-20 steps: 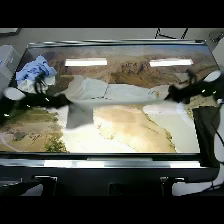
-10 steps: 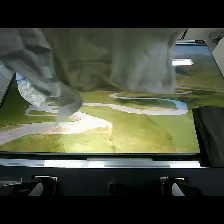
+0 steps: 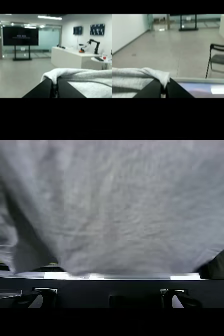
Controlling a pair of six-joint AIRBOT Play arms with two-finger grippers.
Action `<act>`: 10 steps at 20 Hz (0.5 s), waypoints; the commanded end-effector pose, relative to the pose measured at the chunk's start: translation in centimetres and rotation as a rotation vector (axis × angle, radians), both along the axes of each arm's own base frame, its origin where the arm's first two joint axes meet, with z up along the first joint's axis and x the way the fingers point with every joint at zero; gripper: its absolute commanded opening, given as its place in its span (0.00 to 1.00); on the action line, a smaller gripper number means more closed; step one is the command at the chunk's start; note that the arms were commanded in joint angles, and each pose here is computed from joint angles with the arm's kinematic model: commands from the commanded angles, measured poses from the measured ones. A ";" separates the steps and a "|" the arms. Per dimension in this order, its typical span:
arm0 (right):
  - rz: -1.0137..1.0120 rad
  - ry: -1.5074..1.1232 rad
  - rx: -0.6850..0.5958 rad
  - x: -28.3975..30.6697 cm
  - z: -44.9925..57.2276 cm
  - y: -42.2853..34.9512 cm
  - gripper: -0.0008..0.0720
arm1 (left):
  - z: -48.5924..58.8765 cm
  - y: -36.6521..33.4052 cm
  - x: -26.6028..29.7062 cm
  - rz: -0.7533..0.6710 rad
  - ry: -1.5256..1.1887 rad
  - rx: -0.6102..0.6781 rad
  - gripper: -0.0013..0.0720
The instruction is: Fold the clothes and pants, and hang the long-sleeved shirts on hangers.
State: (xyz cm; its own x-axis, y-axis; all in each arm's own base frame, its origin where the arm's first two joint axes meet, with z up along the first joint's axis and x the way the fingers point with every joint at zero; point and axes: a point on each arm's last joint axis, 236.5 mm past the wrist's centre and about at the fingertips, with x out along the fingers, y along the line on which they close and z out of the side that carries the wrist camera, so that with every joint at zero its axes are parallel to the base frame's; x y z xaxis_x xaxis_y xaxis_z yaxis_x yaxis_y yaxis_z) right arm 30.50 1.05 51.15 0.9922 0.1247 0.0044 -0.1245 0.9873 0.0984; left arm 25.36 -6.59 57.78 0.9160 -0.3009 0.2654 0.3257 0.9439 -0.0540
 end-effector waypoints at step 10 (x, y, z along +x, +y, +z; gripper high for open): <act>0.004 1.107 0.568 21.8 -46.7 -2.9 0.07 | -52.1 -4.1 25.9 -0.103 1.134 -0.027 0.06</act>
State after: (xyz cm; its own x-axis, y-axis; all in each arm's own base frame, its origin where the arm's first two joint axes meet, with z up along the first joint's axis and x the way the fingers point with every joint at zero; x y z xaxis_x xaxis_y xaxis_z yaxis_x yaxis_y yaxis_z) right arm 50.57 -3.69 12.15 0.5980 0.2582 -0.7587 0.1398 0.8986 0.4160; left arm 49.29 -9.54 16.53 0.7071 -0.3943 -0.5870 0.2660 0.9175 -0.2958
